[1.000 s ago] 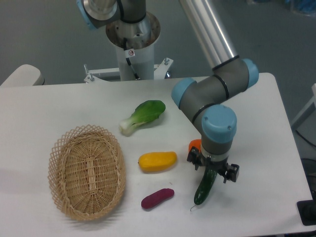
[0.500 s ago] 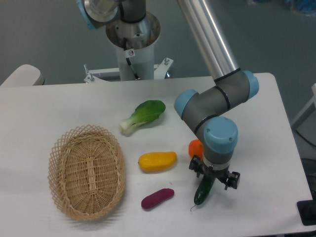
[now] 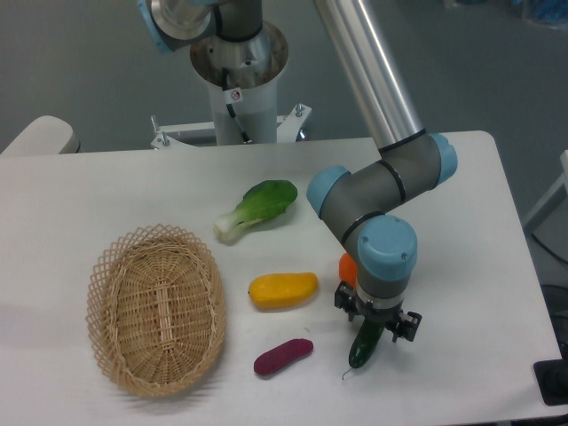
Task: Pick up the cucumber from the table
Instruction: 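Lift the cucumber and carry it toward the yellow mango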
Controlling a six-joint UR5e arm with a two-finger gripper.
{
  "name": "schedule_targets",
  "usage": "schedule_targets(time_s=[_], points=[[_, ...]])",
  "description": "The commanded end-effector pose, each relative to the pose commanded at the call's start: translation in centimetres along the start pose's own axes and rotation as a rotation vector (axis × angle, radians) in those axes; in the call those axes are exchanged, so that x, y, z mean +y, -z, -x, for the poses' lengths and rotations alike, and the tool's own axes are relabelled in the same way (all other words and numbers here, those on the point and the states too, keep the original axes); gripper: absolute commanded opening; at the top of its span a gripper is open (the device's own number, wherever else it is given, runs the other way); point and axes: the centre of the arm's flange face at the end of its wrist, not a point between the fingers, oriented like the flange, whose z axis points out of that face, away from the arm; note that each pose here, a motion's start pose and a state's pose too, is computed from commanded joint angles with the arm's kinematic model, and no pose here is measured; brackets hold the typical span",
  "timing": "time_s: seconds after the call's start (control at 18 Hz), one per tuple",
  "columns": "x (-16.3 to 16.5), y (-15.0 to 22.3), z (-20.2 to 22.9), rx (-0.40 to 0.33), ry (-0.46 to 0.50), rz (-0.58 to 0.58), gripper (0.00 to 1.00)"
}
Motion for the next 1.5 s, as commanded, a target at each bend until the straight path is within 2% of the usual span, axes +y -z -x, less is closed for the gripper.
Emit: schedule_targets(time_s=[0.11,0.22,0.39,0.61,0.78,0.89,1.06,1.33,1.5], points=[[0.0,0.1,0.0,-0.001,-0.002,-0.002,0.54],[0.0,0.1,0.0,-0.001,-0.009,-0.001,0.51],[-0.1,0.5,0.2,-0.007,-0.018,-0.004,0.36],[0.0,2.3,0.5,-0.019,-0.054,-0.007,0.34],[-0.1,5.9,0.1,-0.054,-0.106,-0.025,0.34],[-0.7,8.0,-0.9,-0.043,-0.131,-0.023,0.34],[-2.0,11.2,-2.8,-0.066,-0.187,-0.043,0.33],[-3.7,16.7,-7.5,-0.039,-0.255,-0.038,0.32],[-3.0,18.2,-8.2,-0.010,-0.327,-0.019,0.32]])
